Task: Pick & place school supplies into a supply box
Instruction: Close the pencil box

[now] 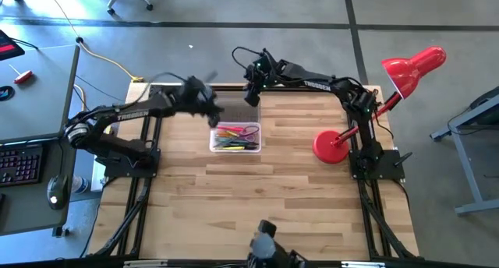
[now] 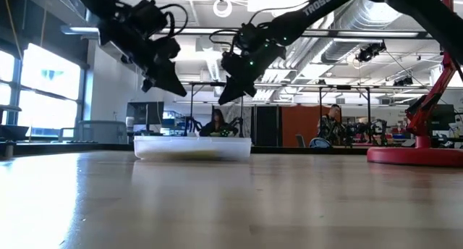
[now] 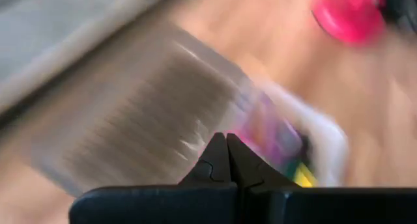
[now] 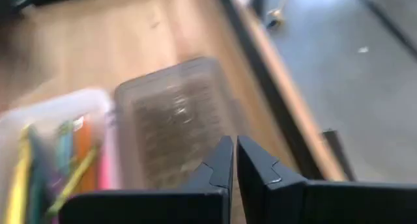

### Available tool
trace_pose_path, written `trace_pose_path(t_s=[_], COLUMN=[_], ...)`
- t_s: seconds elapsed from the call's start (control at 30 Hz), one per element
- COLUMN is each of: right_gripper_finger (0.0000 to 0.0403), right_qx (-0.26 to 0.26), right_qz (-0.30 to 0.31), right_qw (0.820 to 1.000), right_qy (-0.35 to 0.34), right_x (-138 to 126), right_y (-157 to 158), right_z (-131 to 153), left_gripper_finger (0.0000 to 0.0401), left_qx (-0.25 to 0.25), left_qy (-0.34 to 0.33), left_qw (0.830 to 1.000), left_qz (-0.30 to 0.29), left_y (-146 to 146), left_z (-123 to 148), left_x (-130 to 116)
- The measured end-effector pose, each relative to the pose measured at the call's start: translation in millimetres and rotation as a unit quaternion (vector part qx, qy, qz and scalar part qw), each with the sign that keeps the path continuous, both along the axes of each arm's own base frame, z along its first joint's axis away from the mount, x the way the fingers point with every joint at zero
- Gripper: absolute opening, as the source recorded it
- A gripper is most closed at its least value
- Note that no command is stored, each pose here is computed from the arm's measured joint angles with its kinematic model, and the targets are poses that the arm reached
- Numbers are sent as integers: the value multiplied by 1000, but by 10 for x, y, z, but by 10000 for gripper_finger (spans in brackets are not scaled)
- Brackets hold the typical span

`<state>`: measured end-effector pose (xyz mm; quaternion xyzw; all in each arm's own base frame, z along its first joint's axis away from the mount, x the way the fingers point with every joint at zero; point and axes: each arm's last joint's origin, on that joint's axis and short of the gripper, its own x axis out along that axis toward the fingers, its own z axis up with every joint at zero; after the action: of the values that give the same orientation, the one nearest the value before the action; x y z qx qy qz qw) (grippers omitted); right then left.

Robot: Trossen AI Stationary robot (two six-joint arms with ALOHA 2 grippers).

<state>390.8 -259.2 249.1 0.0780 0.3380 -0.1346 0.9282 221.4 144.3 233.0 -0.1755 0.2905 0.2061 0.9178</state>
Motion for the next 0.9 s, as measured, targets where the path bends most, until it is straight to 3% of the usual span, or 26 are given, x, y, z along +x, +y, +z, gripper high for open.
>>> trace_pose_path(t_s=[0.1,0.2,0.4,0.63,0.9], right_gripper_finger=[0,0,0,0,0], right_qx=[-8,-2,46,102,137], right_qz=[-38,-95,-192,-225,-253], right_qw=[999,996,979,965,953], right_qy=[-3,-5,-49,-91,-94], right_x=[-74,-182,-394,-431,-354], right_y=[-145,-273,-426,-389,-288], right_z=[-69,-249,-577,-735,-766], left_gripper_finger=[9,9,9,9,9], left_qx=[-20,-4,-27,-67,-68], left_qy=[51,76,89,130,145], left_qw=[997,993,994,989,987], left_qz=[-63,-93,-52,21,23], left_y=[-425,-826,-1301,-1368,-1369], left_z=[-84,-181,-344,-689,-960], left_x=[143,238,231,107,237])
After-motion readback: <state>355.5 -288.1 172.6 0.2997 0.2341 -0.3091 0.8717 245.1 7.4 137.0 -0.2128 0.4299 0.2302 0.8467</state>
